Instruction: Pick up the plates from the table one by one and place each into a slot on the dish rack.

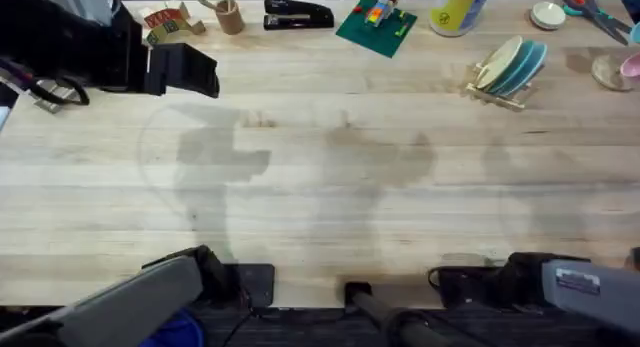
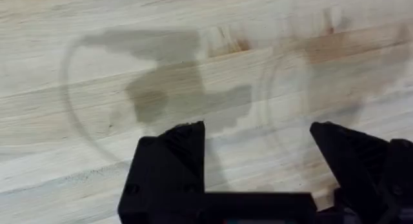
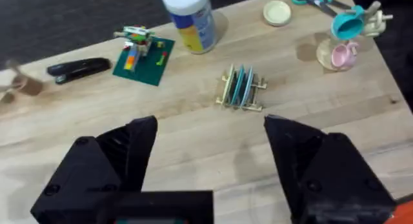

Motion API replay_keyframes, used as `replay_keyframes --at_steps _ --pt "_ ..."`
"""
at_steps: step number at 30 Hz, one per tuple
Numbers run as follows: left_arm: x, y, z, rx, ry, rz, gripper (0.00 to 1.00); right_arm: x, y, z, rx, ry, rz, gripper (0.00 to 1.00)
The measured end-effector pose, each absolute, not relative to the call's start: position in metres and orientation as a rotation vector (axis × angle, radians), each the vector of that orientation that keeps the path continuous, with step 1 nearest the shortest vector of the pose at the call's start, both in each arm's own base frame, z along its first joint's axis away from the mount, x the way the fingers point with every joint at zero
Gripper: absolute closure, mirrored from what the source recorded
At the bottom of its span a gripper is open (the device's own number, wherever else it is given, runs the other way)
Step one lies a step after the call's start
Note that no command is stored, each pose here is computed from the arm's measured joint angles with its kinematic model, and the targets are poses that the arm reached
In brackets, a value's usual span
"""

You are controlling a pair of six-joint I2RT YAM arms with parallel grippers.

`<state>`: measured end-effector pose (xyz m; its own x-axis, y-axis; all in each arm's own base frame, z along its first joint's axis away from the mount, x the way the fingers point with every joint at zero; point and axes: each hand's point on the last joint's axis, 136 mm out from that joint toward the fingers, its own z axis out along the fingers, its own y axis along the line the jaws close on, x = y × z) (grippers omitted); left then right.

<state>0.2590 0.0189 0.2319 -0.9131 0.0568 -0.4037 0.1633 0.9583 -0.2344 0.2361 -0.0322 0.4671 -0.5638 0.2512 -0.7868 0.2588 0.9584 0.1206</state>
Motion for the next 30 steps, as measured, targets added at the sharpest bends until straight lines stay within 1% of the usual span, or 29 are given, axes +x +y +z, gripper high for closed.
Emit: replay_keyframes --at_steps 4,10,22,30 --pt "0.259 0.019 0.232 0.159 2.708 -0.371 0.006 0.200 -0.025 0.471 0.314 2.155 0.003 0.007" --pt "0.259 0.019 0.232 0.159 2.708 -0.371 0.006 0.158 -0.015 0.455 0.263 2.157 0.030 0.007" --pt "0.256 0.018 0.231 0.155 2.721 -0.380 0.005 0.120 0.026 0.410 0.002 2.233 0.204 0.007" --pt "0.246 0.015 0.228 0.145 2.759 -0.407 0.006 0.086 0.039 0.402 -0.079 2.167 0.243 0.006"
